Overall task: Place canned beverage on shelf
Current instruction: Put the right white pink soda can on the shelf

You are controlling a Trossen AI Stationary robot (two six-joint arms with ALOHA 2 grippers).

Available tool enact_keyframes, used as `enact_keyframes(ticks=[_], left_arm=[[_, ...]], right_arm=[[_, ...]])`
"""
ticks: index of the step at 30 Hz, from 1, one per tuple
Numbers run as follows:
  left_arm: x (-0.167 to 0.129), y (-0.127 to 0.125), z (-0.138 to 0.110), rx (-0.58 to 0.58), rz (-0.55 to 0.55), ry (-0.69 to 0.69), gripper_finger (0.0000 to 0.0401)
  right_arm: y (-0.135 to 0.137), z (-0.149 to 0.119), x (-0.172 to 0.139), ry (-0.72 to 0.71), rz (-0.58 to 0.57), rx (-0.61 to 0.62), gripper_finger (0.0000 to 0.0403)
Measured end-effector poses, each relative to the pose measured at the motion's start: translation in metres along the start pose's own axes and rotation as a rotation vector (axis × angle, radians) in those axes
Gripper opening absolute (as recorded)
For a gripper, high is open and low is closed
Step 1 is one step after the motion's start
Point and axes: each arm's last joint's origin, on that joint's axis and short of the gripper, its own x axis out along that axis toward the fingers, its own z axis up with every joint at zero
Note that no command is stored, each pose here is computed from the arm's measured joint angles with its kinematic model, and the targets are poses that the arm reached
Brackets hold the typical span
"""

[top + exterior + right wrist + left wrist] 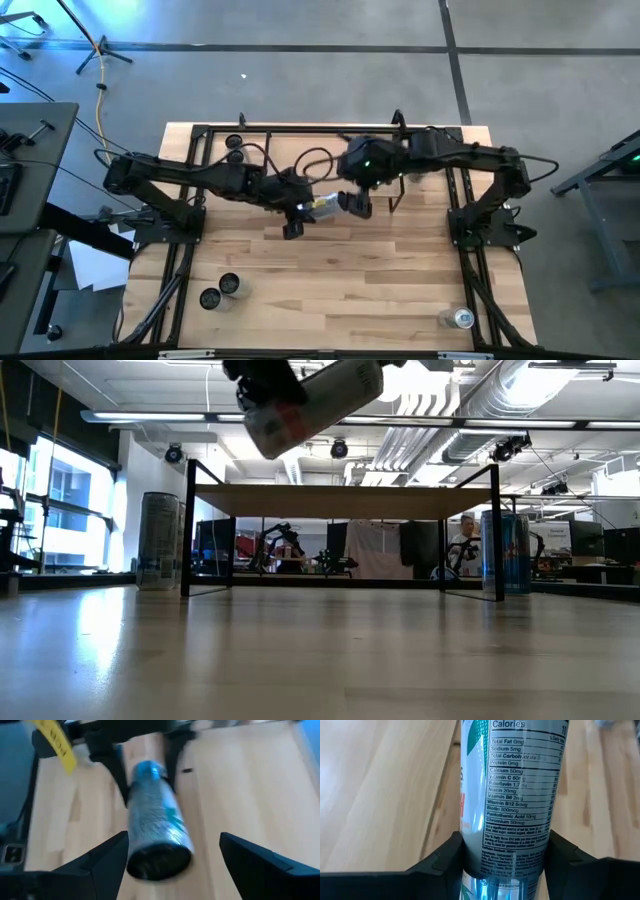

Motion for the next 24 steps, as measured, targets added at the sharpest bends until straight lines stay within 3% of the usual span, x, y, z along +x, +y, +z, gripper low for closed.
enact_keyframes(ticks=[6, 12, 20, 24], left_arm=[[-0.044, 0.013, 0.003, -0.035, -0.004, -0.121, 0.0161], [-0.082, 0.031, -0.014, -0.128, -0.087, -0.448, 0.0161], [-0.074, 0.06, -0.052, -0.323, -0.158, -0.852, 0.0161], [-0.063, 0.069, -0.063, -0.371, -0.162, -0.891, 0.0161]], right_arm=[[-0.012, 0.006, -0.034, -0.071, -0.1, 0.023, 0.0301], [-0.016, -0.005, -0.06, -0.119, -0.138, 0.075, 0.0302], [-0.017, -0.018, -0.048, -0.179, -0.143, 0.151, 0.0303], [-0.017, -0.027, -0.025, -0.21, -0.124, 0.191, 0.0303]])
